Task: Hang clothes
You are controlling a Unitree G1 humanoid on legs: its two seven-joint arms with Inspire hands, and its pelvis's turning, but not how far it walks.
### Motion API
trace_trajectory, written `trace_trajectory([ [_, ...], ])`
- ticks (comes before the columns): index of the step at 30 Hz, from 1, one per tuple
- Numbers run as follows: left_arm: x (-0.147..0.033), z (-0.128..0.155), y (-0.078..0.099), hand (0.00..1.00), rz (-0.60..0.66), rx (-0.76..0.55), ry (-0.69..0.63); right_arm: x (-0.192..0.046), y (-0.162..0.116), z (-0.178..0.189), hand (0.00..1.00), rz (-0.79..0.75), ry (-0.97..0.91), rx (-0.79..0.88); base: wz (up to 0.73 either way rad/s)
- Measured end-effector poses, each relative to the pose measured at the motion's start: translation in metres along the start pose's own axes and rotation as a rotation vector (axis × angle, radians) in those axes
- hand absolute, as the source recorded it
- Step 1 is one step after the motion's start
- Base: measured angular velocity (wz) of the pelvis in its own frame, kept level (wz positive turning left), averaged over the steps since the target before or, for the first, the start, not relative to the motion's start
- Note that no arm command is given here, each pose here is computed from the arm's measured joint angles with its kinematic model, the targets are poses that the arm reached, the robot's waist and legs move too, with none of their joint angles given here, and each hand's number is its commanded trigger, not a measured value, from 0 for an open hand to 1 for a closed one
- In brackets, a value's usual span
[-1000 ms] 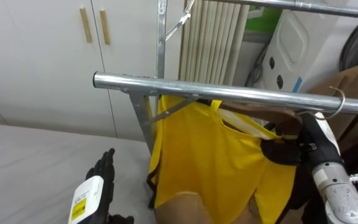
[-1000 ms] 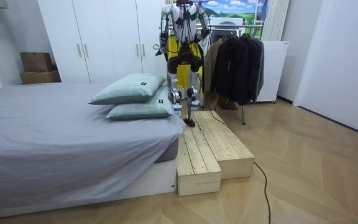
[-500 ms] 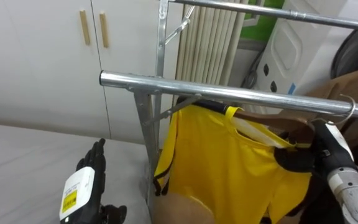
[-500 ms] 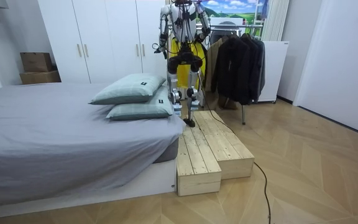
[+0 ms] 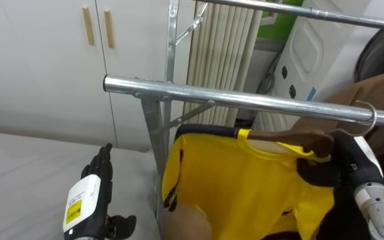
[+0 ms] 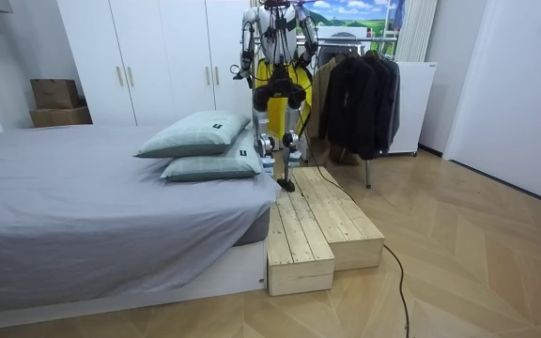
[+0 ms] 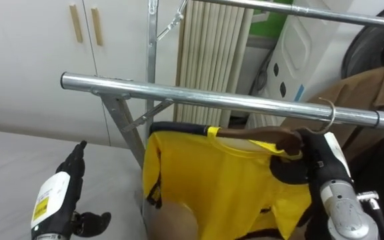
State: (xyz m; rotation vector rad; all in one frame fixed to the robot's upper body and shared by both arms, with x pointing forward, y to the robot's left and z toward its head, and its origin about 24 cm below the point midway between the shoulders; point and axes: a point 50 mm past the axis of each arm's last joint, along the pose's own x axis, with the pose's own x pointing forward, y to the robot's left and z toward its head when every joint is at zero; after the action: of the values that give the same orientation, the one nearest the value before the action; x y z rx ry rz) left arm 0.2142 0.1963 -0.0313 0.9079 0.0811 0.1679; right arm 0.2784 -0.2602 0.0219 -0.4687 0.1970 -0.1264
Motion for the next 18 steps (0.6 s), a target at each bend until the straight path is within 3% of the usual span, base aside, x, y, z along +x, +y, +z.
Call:
trace_trajectory([
  [18,-0.0003,0.0007,-0.0012,0.0,-0.001,-0.006,0.004,-0.0002,0.0027,-0.0025,0.0,0.001,0.022,-0.056,0.0],
])
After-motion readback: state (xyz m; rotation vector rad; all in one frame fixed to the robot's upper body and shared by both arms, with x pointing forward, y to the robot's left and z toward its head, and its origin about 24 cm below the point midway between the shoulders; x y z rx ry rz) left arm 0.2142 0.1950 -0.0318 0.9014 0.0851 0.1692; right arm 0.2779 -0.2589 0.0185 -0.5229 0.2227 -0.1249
